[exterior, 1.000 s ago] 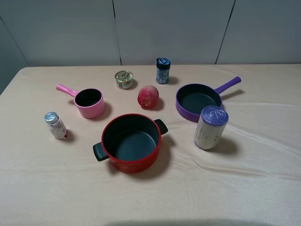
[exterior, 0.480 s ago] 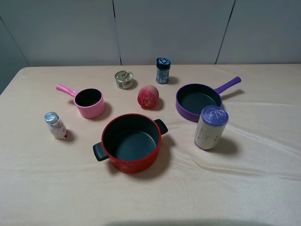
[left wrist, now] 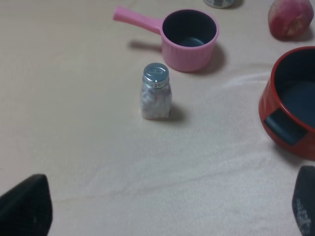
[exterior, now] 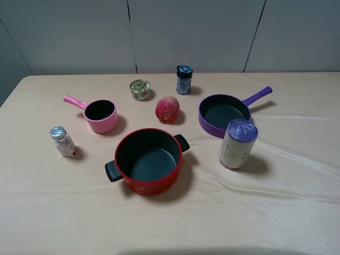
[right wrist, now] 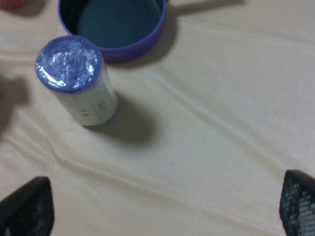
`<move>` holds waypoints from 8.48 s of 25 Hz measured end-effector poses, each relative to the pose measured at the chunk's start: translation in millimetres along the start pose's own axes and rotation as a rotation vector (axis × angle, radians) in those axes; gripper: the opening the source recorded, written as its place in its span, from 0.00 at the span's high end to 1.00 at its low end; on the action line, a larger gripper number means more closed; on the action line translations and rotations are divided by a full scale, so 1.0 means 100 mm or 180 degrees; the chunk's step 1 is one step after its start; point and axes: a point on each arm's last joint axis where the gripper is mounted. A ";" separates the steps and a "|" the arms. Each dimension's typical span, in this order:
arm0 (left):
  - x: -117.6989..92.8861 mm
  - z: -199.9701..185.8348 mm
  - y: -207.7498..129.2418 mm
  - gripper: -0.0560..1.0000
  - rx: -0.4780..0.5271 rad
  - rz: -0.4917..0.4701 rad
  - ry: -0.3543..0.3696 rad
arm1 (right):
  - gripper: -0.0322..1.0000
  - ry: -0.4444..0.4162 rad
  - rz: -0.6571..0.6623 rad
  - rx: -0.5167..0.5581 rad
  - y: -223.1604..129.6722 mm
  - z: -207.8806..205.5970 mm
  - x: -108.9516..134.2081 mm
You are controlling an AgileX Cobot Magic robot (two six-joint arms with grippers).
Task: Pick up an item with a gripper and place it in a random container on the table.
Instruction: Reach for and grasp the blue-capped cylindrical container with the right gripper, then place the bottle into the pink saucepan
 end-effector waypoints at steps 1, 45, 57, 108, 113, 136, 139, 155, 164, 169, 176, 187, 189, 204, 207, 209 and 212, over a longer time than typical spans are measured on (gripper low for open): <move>0.00 0.00 0.00 0.01 0.0000 0.0000 0.0000 | 0.30 0.0015 0.0003 0.0018 0.02 0.01 0.00; 0.00 0.00 0.00 0.01 0.0000 0.0000 0.0000 | 0.30 0.0580 -0.0939 0.1078 0.88 1.18 0.34; 0.00 0.00 0.00 0.01 0.0000 0.0000 0.0000 | 0.30 0.0598 -0.1025 0.1210 0.88 1.53 0.37; 0.00 0.00 0.00 0.01 0.0000 0.0000 0.0000 | 0.30 0.0709 -0.0940 0.1610 0.72 2.13 0.44; 0.00 0.00 0.00 0.01 0.0000 0.0000 0.0000 | 0.30 0.0749 -0.0869 0.1644 0.71 2.19 0.46; 0.00 0.00 0.00 0.01 0.0000 0.0001 0.0003 | 0.30 0.0940 -0.1104 0.1647 0.67 2.29 0.51; 0.00 0.00 0.00 0.01 0.0000 0.0001 0.0003 | 0.30 0.0939 -0.1132 0.1609 0.68 2.29 0.51; 0.00 0.00 0.00 0.01 0.0000 0.0001 0.0003 | 0.30 0.0944 -0.1171 0.1641 0.64 2.40 0.52; 0.00 0.00 0.00 0.01 0.0000 0.0001 0.0003 | 0.30 0.0937 -0.1188 0.1603 0.65 2.41 0.52; 0.00 0.00 0.00 0.01 0.0000 0.0002 0.0005 | 0.38 0.0935 -0.1188 0.1595 0.65 2.41 0.51; 0.00 0.00 0.00 0.01 0.0000 0.0002 0.0005 | 0.52 0.0940 -0.1180 0.1594 0.65 2.41 0.52; 0.00 0.00 0.00 0.01 0.0000 0.0002 0.0005 | 0.52 0.0951 -0.1208 0.1664 0.64 2.40 0.51; 0.00 0.00 0.00 0.01 0.0000 0.0002 0.0005 | 0.52 0.0956 -0.1208 0.1678 0.63 2.39 0.51; 0.00 0.00 0.00 0.01 0.0000 0.0002 0.0005 | 0.52 0.1046 -0.1390 0.1806 0.89 2.11 0.55; 0.00 0.00 0.00 0.01 0.0000 0.0002 0.0005 | 0.52 0.1082 -0.1547 0.1749 1.02 2.05 0.66; 0.00 0.00 0.00 0.01 0.0000 0.0005 0.0005 | 0.52 0.1114 -0.1647 0.1692 1.10 2.00 0.75; 0.00 0.00 0.00 0.01 0.0000 0.0005 0.0005 | 0.52 0.1165 -0.1797 0.1555 1.23 1.92 0.90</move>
Point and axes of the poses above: a point on each arm's last joint axis where the gripper is mounted, z pointing out along that axis toward the gripper, x along the wrist's bending axis when the last joint is at zero, y = z × x, and after that the axes turned 5 degrees about -z, right-handed
